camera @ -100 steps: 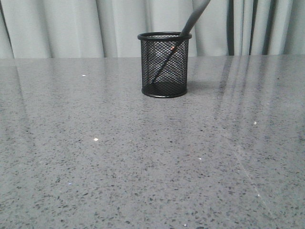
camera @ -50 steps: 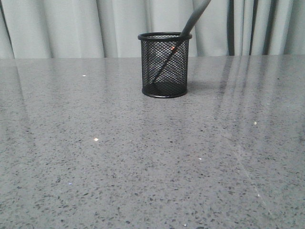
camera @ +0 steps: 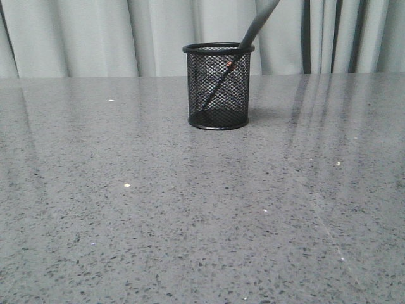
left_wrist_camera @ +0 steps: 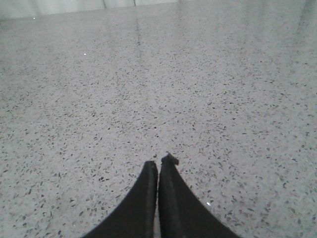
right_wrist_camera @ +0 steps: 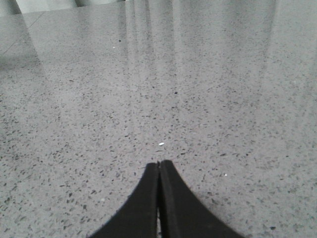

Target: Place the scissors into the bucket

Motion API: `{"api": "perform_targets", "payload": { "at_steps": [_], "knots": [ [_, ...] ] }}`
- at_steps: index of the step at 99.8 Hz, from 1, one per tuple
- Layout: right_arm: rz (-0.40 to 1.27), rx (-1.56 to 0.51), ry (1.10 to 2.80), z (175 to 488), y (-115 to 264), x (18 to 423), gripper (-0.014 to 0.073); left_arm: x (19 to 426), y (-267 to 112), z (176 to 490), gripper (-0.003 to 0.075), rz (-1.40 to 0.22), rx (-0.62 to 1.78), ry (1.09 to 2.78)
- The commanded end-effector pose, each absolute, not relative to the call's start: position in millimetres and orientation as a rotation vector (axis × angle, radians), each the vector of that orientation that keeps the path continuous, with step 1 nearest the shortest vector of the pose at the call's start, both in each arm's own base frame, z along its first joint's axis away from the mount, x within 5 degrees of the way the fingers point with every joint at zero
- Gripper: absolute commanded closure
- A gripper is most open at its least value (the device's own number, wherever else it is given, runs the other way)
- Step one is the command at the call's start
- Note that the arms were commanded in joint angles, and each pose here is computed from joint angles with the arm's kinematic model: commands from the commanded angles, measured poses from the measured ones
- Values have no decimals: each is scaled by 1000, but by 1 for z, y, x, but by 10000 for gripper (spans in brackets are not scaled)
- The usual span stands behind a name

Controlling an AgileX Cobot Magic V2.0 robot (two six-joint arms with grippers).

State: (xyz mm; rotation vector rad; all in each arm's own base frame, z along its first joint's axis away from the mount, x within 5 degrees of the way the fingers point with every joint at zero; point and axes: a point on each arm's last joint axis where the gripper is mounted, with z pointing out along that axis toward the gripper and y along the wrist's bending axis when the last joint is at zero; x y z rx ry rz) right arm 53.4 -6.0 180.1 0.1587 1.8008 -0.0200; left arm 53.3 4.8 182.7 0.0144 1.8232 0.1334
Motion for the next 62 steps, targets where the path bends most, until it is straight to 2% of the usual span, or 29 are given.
{"api": "perform_targets", "payload": {
  "at_steps": [1, 36, 62],
  "knots": [
    [-22, 162, 1758, 182, -6, 53, 669, 53, 5, 174, 740, 126, 4, 1796],
    [-22, 162, 1758, 182, -6, 53, 669, 53, 4, 174, 740, 120, 13, 1795],
    [-22, 162, 1762, 182, -6, 53, 669, 53, -14, 173, 740, -121, 336, 1779]
  ]
}}
